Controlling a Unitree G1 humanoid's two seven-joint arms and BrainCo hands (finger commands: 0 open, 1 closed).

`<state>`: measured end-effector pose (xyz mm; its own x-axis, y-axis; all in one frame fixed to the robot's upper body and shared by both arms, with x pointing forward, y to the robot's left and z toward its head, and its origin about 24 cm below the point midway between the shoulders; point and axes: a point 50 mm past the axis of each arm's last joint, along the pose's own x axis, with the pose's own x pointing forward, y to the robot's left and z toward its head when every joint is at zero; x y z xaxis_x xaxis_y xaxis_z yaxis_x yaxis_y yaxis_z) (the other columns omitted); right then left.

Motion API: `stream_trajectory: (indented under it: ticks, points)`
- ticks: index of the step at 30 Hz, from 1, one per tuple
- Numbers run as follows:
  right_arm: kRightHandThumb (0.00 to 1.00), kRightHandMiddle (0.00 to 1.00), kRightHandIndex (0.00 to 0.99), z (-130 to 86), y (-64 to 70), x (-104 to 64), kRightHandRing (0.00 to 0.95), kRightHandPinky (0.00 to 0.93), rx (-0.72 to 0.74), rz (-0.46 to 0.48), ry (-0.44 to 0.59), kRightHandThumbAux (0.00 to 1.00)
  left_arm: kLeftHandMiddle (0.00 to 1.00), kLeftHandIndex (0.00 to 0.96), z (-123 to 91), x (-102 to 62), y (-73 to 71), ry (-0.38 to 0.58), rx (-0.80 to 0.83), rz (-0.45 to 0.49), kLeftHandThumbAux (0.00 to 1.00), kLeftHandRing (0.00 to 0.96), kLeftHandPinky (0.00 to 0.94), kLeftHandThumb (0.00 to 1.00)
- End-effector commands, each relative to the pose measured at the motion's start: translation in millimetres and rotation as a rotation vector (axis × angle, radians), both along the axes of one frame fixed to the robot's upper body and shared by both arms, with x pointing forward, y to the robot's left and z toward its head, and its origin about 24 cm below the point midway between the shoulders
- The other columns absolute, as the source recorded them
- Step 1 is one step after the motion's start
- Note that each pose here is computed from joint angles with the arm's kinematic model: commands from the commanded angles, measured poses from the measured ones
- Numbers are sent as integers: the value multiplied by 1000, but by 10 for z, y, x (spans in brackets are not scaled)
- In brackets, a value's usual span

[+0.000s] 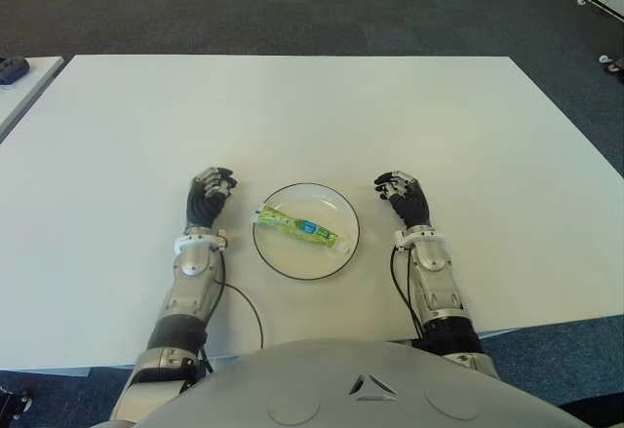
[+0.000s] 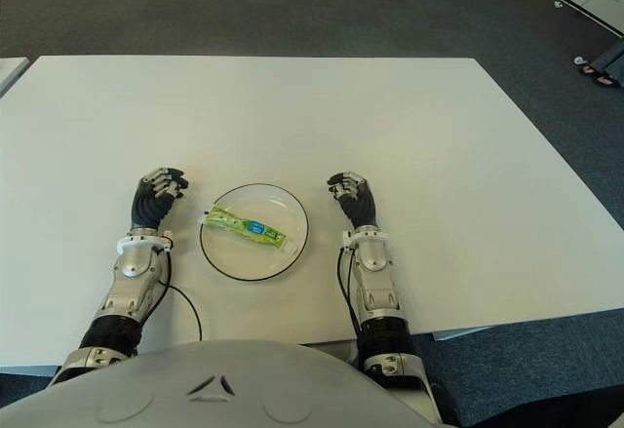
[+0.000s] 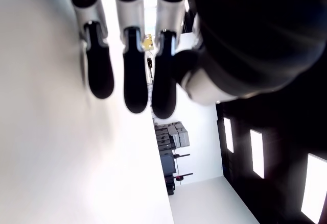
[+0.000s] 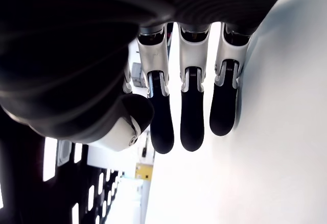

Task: Put the toothpaste on the table into the plate.

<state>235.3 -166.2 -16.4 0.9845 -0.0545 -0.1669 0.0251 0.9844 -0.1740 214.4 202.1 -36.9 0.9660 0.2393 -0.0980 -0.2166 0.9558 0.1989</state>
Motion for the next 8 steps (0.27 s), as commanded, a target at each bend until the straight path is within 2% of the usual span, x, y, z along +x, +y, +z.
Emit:
stream_trajectory:
  ticks: [1, 8]
  points:
    - [717, 447, 419, -64, 19, -14, 435, 443, 25, -2, 36, 734, 518, 426, -77, -81, 39, 55, -2, 23, 721, 506, 485, 706]
    - [717, 448, 419, -47, 35, -8, 437, 442, 29, 0, 28, 733, 522, 427, -61, -117, 60, 45, 8, 26, 720, 509, 486, 706]
